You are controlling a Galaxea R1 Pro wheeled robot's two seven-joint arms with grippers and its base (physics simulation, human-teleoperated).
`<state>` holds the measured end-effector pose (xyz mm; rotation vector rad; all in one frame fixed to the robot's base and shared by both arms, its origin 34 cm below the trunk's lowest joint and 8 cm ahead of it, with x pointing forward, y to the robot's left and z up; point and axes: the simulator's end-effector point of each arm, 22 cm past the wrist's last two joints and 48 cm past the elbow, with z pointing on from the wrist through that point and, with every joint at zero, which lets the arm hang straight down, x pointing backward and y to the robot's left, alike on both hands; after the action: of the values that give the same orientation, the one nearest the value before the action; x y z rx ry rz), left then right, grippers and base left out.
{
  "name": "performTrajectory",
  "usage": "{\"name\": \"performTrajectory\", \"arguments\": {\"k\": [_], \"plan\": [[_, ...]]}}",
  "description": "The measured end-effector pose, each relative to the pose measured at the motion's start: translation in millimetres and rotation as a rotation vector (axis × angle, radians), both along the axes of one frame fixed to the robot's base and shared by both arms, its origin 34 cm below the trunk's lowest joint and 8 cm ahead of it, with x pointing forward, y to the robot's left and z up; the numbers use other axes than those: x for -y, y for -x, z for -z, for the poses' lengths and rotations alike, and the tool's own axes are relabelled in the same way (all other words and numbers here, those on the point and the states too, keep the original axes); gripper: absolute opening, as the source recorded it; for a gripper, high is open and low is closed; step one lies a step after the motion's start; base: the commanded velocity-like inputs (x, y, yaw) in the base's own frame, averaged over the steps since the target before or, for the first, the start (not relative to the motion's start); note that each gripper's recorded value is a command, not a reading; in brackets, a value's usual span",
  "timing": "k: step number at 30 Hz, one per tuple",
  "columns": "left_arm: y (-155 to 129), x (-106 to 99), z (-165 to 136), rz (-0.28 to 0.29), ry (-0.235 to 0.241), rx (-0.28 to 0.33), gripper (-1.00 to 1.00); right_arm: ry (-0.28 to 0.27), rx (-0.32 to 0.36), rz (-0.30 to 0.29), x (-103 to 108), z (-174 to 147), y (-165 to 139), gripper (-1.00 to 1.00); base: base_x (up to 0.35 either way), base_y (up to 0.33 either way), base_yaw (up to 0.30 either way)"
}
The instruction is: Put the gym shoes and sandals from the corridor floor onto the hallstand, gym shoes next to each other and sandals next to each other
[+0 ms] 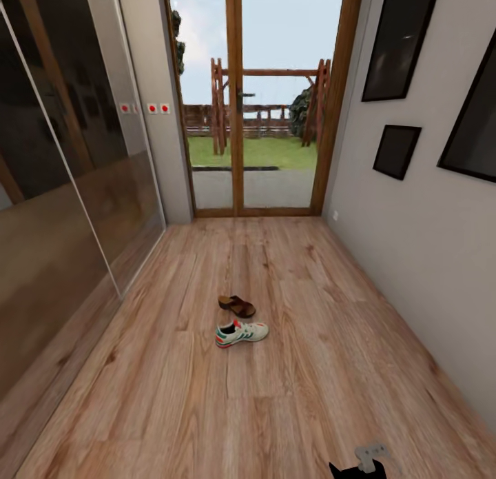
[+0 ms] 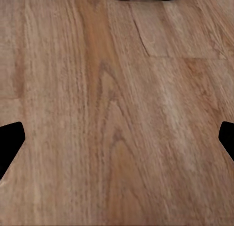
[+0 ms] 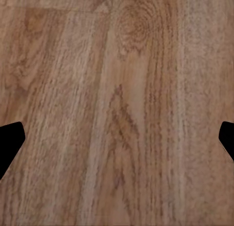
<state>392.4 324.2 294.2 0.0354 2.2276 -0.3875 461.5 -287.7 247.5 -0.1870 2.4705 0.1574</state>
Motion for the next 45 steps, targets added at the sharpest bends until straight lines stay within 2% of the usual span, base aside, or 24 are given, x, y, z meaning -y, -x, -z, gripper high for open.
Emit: {"name": "performTrajectory", "arguments": {"k": [8, 30, 45], "plan": [[-1, 0, -1, 0.0, 0.0, 0.003, 1.0, -0.001, 0.002, 0.0, 0, -1, -1, 1.0, 0.328, 0.13, -0.087], [-6, 0, -7, 0.0, 0.0, 0.022, 1.0, -0.001, 0.022, 0.0, 0, -8, -7, 1.0, 0.28, 0.201, -0.206], [-9, 1, -10, 0.0, 0.002, 0.035, 1.0, 0.0, 0.036, 0.0, 0, -13, -11, 1.0, 0.032, 0.196, -0.204]]}}
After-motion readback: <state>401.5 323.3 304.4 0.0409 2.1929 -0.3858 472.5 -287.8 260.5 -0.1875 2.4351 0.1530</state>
